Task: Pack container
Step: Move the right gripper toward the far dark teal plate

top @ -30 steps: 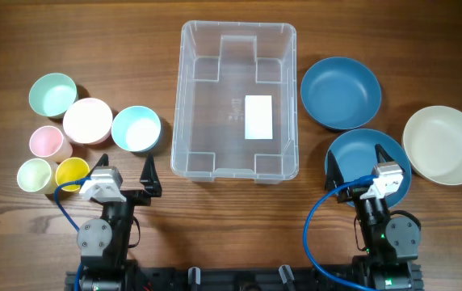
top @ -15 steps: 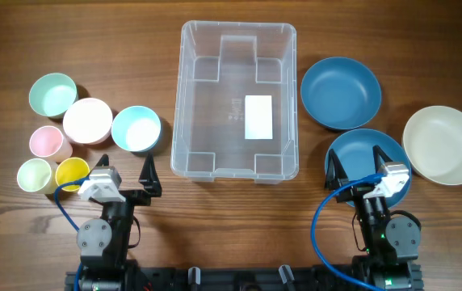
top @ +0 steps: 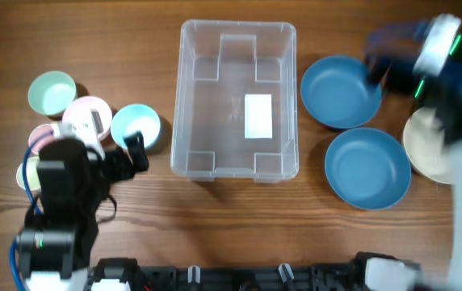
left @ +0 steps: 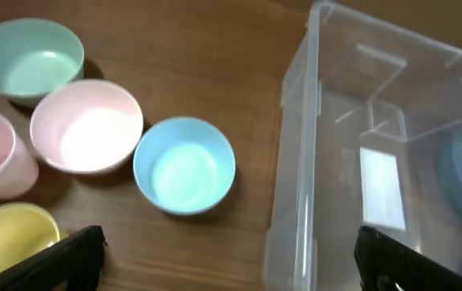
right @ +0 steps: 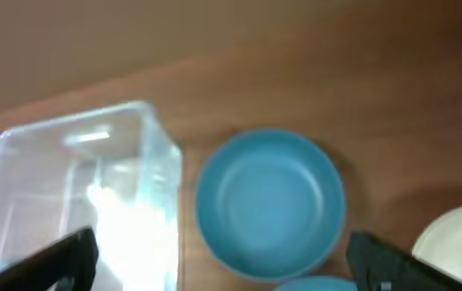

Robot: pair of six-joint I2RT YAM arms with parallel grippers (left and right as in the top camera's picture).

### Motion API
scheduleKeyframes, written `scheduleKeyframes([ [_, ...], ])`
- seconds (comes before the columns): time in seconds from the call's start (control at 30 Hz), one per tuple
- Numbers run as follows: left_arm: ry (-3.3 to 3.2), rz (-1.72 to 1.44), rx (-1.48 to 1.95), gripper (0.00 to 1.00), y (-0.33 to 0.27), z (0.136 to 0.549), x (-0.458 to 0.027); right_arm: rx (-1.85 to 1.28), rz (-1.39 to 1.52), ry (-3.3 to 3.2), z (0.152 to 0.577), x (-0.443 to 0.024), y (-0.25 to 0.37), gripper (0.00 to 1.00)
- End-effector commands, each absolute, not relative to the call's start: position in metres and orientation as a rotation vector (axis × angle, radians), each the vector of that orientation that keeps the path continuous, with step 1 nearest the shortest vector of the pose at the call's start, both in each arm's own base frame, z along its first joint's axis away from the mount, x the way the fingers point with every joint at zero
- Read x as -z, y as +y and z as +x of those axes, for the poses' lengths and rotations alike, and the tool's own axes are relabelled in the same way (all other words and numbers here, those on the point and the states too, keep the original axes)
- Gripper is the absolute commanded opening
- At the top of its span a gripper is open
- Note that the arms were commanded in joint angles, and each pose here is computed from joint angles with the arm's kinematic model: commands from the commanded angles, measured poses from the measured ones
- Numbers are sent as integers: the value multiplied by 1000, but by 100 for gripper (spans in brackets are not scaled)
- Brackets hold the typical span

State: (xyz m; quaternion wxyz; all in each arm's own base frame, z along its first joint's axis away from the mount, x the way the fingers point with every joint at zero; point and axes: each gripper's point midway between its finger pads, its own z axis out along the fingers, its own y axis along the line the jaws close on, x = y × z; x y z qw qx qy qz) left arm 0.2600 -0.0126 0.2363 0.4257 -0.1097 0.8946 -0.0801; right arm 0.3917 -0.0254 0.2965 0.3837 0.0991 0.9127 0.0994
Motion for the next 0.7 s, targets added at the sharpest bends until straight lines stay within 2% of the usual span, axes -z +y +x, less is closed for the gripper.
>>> scheduleKeyframes([
  [0.0, 2237, -270, 215, 100, -15, 260, -243, -325, 348, 2472, 421, -269, -53, 100],
  [0.13, 2238, -270, 215, 100, -15, 260, -243, -275, 412, 2536, 441, -238, -74, 100],
  [0.3, 2237, -270, 214, 100, -15, 260, -243, -198, 431, 2534, 457, -221, -88, 100],
  [0.5, 2237, -270, 214, 100, -15, 261, -243, -181, 503, 2731, 462, -137, -96, 100],
  [0.67, 2236, -270, 215, 100, -15, 261, -244, -167, 535, 2822, 467, -84, -101, 100],
])
